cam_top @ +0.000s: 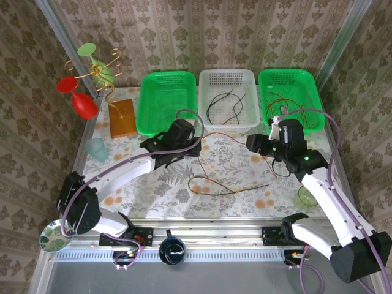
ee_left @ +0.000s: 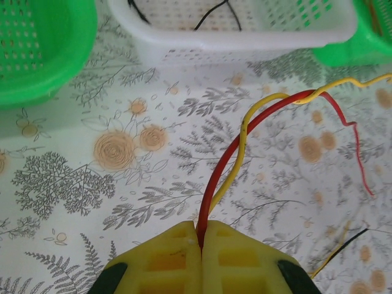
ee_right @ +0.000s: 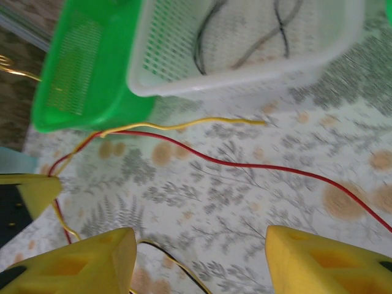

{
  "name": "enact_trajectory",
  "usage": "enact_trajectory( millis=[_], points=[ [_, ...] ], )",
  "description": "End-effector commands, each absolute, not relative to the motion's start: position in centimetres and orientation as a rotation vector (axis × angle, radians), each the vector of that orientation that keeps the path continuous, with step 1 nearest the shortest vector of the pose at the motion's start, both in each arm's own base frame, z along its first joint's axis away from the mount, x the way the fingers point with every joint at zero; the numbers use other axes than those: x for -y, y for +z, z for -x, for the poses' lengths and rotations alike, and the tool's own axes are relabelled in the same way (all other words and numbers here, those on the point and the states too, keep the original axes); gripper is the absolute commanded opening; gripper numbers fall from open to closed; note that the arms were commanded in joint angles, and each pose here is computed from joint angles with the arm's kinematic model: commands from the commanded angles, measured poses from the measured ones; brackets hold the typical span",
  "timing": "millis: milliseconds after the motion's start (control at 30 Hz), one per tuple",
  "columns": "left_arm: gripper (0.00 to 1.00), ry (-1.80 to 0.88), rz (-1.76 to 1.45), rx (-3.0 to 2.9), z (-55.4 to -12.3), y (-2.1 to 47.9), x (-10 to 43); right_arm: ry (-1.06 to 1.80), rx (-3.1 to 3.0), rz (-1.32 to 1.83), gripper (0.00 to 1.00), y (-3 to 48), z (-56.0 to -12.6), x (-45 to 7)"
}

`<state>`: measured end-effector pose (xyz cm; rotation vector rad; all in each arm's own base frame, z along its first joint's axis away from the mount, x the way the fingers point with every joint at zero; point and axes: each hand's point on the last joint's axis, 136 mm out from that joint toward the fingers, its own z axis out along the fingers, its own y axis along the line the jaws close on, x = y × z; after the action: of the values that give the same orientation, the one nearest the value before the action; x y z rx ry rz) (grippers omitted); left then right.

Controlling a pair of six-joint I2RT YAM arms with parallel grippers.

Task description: Untangle the cables

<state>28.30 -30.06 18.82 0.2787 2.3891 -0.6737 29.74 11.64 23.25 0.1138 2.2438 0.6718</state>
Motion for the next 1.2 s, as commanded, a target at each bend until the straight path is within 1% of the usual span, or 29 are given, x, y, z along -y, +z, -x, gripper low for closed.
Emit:
enact_trajectory(
  millis=[0, 133, 300, 400, 533, 700, 767, 833, 1033, 1167],
  points=[
    [0.00, -0.753, -0.290, -2.316, -28.0, 21.4, 30.7, 0.812, -2.093, 0.072, 0.60, 26.2, -29.5, -14.0],
    [0.00, -0.814, -0.278, -2.280, -27.8, 23.2, 30.9, 0.817, -2.021, 0.193, 0.59, 26.5, -29.0, -14.7],
    [0.00, -0.910, -0.244, -2.216, -27.6, 25.5, 31.2, 0.819, -1.856, 0.340, 0.59, 28.4, -27.4, -15.3],
    [0.00, -0.941, -0.232, -2.182, -27.6, 26.6, 31.2, 0.838, -1.799, 0.401, 0.60, 29.2, -26.5, -15.8],
    [0.00, -0.974, -0.221, -2.154, -27.7, 27.8, 31.4, 0.894, -1.834, 0.466, 0.60, 28.8, -25.6, -16.8],
    [0.00, -1.078, -0.171, -2.100, -27.8, 29.2, 31.9, 0.960, -1.855, 0.526, 0.60, 28.2, -25.0, -18.4],
    [0.00, -1.126, -0.157, -2.079, -27.9, 29.6, 32.2, 0.994, -1.850, 0.558, 0.56, 28.2, -24.6, -19.2],
    [0.00, -1.182, -0.150, -2.057, -27.8, 30.0, 32.5, 1.042, -1.853, 0.604, 0.54, 28.2, -24.2, -20.1],
    [0.00, -1.220, -0.119, -2.041, -27.9, 30.4, 32.4, 1.044, -1.921, 0.624, 0.56, 27.6, -24.7, -21.1],
    [0.00, -1.302, -0.011, -1.967, -28.4, 31.1, 31.6, 1.042, -1.898, 0.598, 0.57, 28.4, -25.0, -21.1]
  ],
)
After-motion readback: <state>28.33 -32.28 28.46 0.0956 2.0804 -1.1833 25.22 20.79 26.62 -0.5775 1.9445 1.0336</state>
